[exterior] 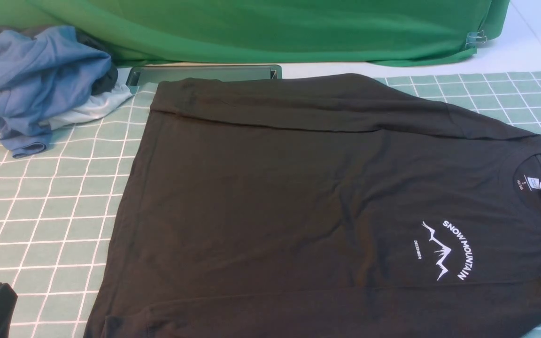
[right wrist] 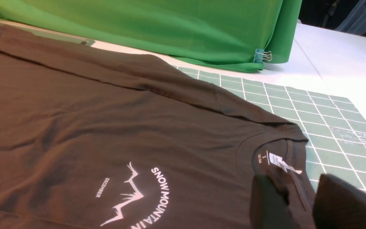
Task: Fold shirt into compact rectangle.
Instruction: 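Grasp the left edge of the dark T-shirt lying flat on the table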
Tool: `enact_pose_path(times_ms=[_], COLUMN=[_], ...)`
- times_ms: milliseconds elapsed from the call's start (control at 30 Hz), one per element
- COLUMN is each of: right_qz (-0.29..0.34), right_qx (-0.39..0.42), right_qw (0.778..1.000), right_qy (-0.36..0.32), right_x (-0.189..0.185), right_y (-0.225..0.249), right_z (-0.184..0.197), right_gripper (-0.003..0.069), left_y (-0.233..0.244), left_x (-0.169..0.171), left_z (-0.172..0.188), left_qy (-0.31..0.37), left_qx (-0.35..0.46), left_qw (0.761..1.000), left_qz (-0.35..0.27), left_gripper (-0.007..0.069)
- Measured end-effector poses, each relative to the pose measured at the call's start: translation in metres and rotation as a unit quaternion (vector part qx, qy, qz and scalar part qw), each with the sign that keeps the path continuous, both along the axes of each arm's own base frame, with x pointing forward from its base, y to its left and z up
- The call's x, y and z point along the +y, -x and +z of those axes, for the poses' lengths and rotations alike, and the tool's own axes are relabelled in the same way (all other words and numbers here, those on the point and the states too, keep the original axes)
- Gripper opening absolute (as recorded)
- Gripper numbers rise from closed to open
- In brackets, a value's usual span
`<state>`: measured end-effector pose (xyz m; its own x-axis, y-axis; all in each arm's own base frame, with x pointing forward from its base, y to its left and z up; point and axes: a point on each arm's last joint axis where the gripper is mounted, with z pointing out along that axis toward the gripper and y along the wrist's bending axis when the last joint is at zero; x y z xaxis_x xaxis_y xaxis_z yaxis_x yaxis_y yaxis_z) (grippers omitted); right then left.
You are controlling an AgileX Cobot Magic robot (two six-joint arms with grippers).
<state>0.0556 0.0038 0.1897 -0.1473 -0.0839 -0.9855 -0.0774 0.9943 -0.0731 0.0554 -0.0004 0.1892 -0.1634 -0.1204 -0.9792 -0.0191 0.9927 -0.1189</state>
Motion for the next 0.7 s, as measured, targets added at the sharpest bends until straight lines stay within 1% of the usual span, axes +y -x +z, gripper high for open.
enact_pose_path(times_ms=[167, 233, 267, 300, 333, 367, 400, 433, 467, 500, 533, 567, 600, 633, 667, 700], right_qz=[0.000, 0.000, -0.001, -0.003, -0.006, -0.009, -0.011, -0.013, -0.015, -0.016, -0.016, -0.017, -0.017, -0.017, -0.017, -0.017], right_qx=[-0.003, -0.019, -0.037, -0.050, -0.063, -0.069, -0.076, -0.081, -0.083, -0.083, -0.083, -0.082, -0.082, -0.082, -0.083, -0.083], right_qw=[1.000, 1.000, 0.999, 0.998, 0.993, 0.984, 0.972, 0.953, 0.932, 0.917, 0.899, 0.886, 0.879, 0.877, 0.869, 0.866], right_qy=[0.000, -0.001, -0.012, -0.039, -0.097, -0.164, -0.222, -0.292, -0.352, -0.391, -0.429, -0.455, -0.469, -0.473, -0.488, -0.493], right_x=[0.000, 0.000, 0.000, 0.000, 0.000, 0.001, 0.000, 0.000, 0.000, 0.000, -0.001, -0.001, -0.001, -0.001, -0.001, -0.001], right_y=[0.000, 0.000, -0.001, -0.001, -0.001, -0.001, -0.001, -0.001, -0.001, -0.001, -0.001, -0.001, -0.001, -0.001, -0.001, -0.001], right_z=[0.001, 0.003, 0.007, 0.009, 0.013, 0.015, 0.017, 0.019, 0.021, 0.021, 0.022, 0.023, 0.023, 0.023, 0.023, 0.023], right_gripper=[0.0240, 0.0240, 0.0240, 0.0240, 0.0240, 0.0240, 0.0240, 0.0240, 0.0240, 0.0240, 0.0240, 0.0240, 0.0240, 0.0240, 0.0240, 0.0240], left_y=[0.000, 0.000, -0.001, -0.001, -0.001, -0.001, -0.001, -0.001, -0.001, -0.001, -0.001, -0.001, -0.001, -0.001, -0.001, -0.001], left_x=[0.000, 0.000, -0.001, -0.002, -0.003, -0.004, -0.006, -0.007, -0.008, -0.009, -0.010, -0.010, -0.010, -0.010, -0.009, -0.008], left_z=[0.001, 0.003, 0.005, 0.006, 0.008, 0.009, 0.010, 0.010, 0.011, 0.012, 0.012, 0.013, 0.013, 0.013, 0.013, 0.014], left_qy=[0.000, 0.010, 0.052, 0.104, 0.197, 0.272, 0.344, 0.427, 0.495, 0.540, 0.570, 0.583, 0.585, 0.585, 0.567, 0.550], left_qx=[-0.008, -0.016, -0.026, -0.033, -0.040, -0.041, -0.039, -0.035, -0.031, -0.028, -0.025, -0.024, -0.024, -0.025, -0.033, -0.039], left_qw=[1.000, 1.000, 0.998, 0.994, 0.980, 0.961, 0.938, 0.903, 0.868, 0.841, 0.821, 0.812, 0.811, 0.811, 0.823, 0.834], left_qz=[0.000, 0.001, 0.002, 0.004, 0.006, 0.008, 0.010, 0.011, 0.011, 0.011, 0.011, 0.011, 0.011, 0.011, 0.013, 0.014], left_gripper=[0.0018, 0.0018, 0.0018, 0.0018, 0.0018, 0.0018, 0.0018, 0.0018, 0.0018, 0.0018, 0.0018, 0.0018, 0.0018, 0.0018, 0.0018, 0.0018])
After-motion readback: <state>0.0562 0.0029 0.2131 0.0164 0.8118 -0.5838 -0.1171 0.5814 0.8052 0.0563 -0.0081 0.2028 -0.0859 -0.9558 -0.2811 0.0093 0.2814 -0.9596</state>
